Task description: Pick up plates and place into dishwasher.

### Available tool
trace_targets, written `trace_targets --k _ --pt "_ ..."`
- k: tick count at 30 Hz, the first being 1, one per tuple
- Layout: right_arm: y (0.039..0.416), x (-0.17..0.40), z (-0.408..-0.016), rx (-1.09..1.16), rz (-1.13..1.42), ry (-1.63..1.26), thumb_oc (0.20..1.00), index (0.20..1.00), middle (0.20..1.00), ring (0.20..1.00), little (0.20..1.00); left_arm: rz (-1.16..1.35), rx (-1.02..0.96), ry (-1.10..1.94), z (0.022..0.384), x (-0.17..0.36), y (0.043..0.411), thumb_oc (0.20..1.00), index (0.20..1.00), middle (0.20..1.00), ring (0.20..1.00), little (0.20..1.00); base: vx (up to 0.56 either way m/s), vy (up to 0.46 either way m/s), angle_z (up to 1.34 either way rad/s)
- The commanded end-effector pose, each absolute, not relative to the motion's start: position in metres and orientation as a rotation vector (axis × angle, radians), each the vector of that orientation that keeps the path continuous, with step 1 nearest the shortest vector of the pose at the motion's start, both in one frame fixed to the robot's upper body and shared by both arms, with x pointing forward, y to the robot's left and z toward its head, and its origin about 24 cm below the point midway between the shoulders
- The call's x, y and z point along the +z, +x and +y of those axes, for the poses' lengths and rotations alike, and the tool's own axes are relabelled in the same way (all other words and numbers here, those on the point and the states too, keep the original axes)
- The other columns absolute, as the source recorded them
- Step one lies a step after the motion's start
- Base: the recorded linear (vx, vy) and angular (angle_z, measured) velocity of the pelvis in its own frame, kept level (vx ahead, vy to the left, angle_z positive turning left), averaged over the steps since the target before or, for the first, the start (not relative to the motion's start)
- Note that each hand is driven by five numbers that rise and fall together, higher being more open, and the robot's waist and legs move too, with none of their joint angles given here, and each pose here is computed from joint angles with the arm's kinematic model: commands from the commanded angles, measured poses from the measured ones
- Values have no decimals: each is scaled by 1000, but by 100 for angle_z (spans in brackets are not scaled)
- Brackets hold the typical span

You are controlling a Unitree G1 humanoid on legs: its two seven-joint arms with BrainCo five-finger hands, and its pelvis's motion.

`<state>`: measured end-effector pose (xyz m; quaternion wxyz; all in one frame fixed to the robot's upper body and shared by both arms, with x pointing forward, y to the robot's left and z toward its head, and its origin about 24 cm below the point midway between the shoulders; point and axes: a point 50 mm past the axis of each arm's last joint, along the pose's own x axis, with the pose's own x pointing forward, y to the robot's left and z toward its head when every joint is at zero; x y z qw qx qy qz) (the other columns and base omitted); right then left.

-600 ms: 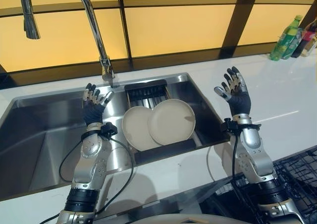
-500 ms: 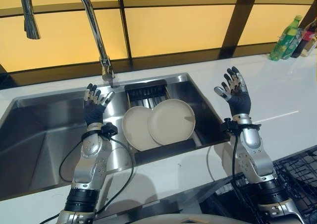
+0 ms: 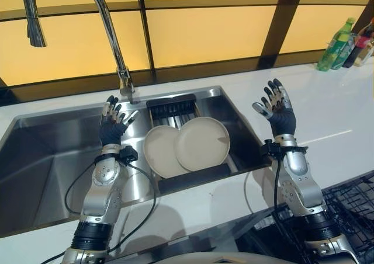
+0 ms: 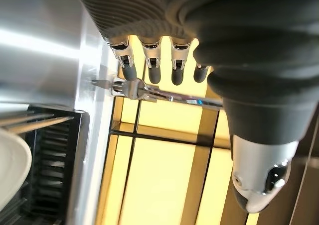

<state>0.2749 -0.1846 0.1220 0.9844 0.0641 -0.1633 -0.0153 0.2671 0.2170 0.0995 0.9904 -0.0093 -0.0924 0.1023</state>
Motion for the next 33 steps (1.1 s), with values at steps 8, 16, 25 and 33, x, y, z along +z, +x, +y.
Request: trace_targets --k 8,16,25,33 --pt "278 142 -188 -8 -412 112 1000 1000 1000 1000 1000 -310 127 264 235 135 286 1000 1000 1000 1000 1000 17 39 -7" --pt "277 140 -191 -2 -388 97 1000 1000 1000 1000 1000 -223 -20 438 242 130 295 1000 1000 1000 1000 1000 52 54 -4" --pt "273 131 -196 14 -334 68 1000 1000 1000 1000 1000 -109 -77 570 252 114 301 1000 1000 1000 1000 1000 115 67 -10" --pt "270 123 -199 28 -292 54 1000 1000 1000 1000 1000 -55 -78 611 259 107 305 1000 1000 1000 1000 1000 89 56 -7"
